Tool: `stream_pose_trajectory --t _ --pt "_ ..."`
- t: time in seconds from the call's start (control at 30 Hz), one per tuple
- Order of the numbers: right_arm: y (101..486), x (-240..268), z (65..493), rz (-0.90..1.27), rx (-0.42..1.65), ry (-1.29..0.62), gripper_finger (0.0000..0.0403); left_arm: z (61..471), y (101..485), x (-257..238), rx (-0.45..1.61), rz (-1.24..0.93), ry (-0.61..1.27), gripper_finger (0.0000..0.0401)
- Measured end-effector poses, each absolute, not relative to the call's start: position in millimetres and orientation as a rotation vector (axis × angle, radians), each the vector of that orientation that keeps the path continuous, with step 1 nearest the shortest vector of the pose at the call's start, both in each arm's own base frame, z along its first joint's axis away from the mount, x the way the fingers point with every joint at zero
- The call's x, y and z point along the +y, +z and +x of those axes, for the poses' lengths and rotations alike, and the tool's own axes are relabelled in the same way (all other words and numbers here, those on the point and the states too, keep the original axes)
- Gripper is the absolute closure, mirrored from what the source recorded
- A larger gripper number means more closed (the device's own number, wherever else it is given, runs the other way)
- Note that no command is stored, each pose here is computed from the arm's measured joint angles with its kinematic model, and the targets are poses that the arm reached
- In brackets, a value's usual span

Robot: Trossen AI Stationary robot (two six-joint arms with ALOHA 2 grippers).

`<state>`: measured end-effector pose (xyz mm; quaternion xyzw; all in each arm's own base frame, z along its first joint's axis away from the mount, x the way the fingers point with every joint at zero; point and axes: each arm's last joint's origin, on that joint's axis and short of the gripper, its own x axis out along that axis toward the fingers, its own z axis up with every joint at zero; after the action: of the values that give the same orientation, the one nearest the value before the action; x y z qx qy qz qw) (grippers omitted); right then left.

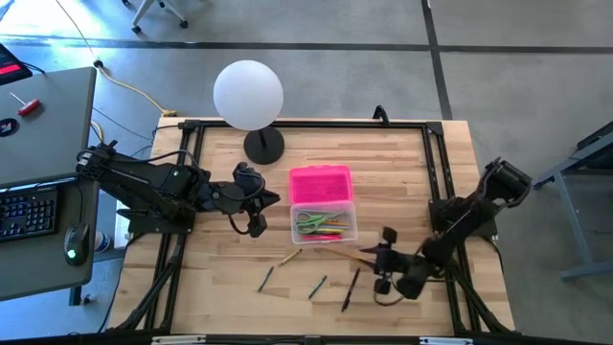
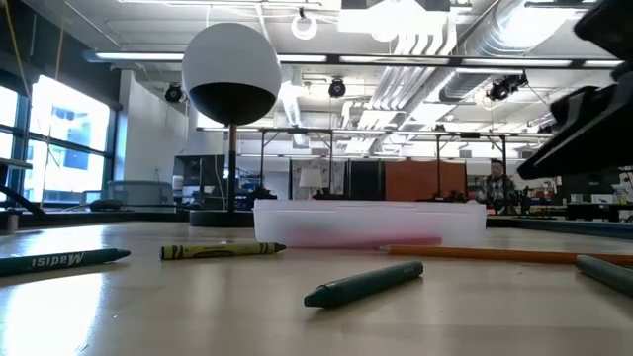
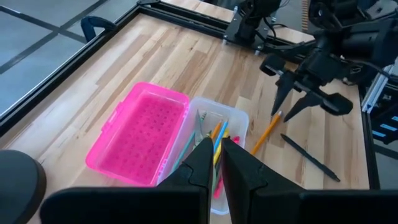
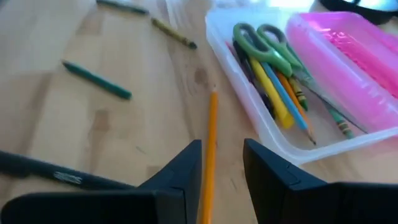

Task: Pick & place school supplies into a supply box
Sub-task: Put the orange pencil into the pink supply box

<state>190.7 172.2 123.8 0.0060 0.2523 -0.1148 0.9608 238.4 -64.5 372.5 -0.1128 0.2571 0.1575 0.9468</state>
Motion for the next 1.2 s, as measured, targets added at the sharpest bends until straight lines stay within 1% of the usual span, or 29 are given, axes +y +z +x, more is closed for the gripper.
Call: stream_pose_trajectory --t 0.17,0.43,0.53,0.6,0.9,1.2 --pt "116.7 172.4 180.2 0.075 0.462 -0.202 0.0306 238.3 372.7 -64.0 0.516 -0.224 0.338 0.0339" --pt "105.1 162.8 172.1 0.073 0.499 -0.203 0.0306 248.5 364.8 -67.5 0.543 -0.22 0.341 0.0339" --pt "105.1 163.8 172.9 0.08 0.491 -0.199 0.0306 251.4 358.0 -68.6 0.58 -0.202 0.348 0.0339" --pt "103.3 164.3 173.3 0.077 0.493 -0.198 0.0306 257.3 357.6 -70.5 0.565 -0.211 0.343 0.0339" --pt "97.8 167.7 183.1 0.052 0.525 -0.176 0.0306 258.5 353.5 -70.4 0.583 -0.19 0.365 0.0339" --pt "93.7 154.8 193.5 0.134 0.609 -0.179 0.0306 257.8 353.0 -70.2 0.592 -0.177 0.365 0.0339"
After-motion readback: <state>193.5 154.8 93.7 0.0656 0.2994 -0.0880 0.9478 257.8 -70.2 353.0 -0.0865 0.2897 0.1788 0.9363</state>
